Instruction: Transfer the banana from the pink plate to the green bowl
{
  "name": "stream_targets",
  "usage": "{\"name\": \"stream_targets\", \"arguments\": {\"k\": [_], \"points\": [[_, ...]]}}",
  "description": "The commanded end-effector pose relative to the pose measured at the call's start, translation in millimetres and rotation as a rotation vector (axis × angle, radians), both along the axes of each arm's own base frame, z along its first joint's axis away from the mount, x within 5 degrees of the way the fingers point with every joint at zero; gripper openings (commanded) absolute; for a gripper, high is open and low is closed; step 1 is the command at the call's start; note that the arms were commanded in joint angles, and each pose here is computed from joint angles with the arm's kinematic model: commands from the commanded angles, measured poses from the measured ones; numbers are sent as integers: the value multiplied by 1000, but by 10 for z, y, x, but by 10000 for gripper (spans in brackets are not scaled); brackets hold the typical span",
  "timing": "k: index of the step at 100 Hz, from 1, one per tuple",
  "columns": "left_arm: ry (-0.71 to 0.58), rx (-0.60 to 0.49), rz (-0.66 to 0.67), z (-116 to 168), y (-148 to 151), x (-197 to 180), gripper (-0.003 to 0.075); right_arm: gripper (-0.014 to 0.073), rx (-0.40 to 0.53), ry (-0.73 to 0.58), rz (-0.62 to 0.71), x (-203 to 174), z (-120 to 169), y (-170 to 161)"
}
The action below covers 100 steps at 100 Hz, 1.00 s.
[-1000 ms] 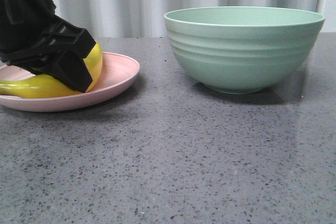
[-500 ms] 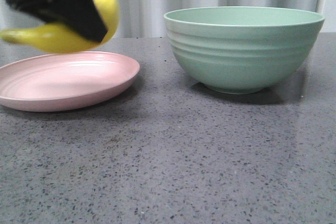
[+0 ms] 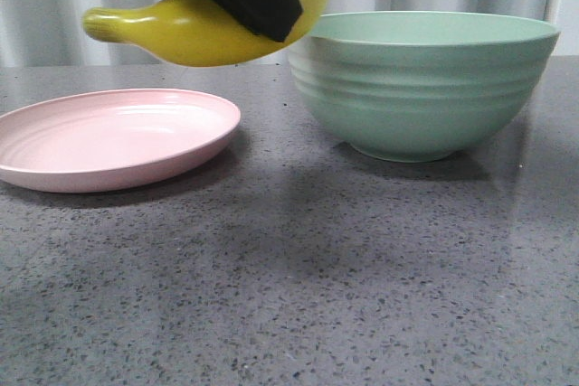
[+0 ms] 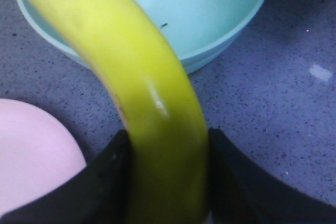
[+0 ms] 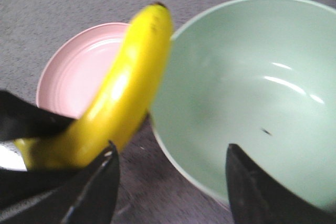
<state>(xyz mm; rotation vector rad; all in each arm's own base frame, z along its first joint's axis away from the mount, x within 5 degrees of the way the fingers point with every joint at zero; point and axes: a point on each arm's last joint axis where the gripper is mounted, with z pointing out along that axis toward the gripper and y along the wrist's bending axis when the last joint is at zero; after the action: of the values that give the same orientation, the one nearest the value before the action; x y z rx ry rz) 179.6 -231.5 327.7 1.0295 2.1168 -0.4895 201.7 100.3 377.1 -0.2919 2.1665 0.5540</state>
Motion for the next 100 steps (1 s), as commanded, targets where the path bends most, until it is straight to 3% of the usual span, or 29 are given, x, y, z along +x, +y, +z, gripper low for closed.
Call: {"name": "stream_targets", "arguments": {"k": [1, 23, 43, 50, 57, 64, 72, 82, 90, 100], "points": [[-85, -120, -12, 280, -22, -45, -19, 400, 61, -81, 11, 211, 168, 171], [-83, -122, -17, 280, -32, -58, -19, 399, 156, 30, 9, 704, 71, 468], [-85, -124, -17, 282, -33, -57, -19, 393, 136, 102, 22, 897, -67, 577], [-89, -129, -16, 287, -36, -55, -18, 334, 134, 110, 26, 891, -73, 578], [-94, -135, -16, 293, -38, -53, -11, 211, 134, 110, 27, 885, -67, 576], [-96, -137, -16, 295, -39, -52, 52, 81, 134, 110, 27, 885, -67, 576], [-96, -138, -16, 296, -40, -51, 211, -35, 136, 105, 24, 889, -63, 575], [-97, -139, -16, 299, -40, -51, 428, -79, 141, 93, 20, 892, -49, 572], [-99, -141, -16, 334, -26, -62, 495, -79, 154, 64, 7, 897, -9, 555], [-112, -159, -18, 443, 27, -103, 495, -79, 179, 3, -34, 924, 118, 447]]}}
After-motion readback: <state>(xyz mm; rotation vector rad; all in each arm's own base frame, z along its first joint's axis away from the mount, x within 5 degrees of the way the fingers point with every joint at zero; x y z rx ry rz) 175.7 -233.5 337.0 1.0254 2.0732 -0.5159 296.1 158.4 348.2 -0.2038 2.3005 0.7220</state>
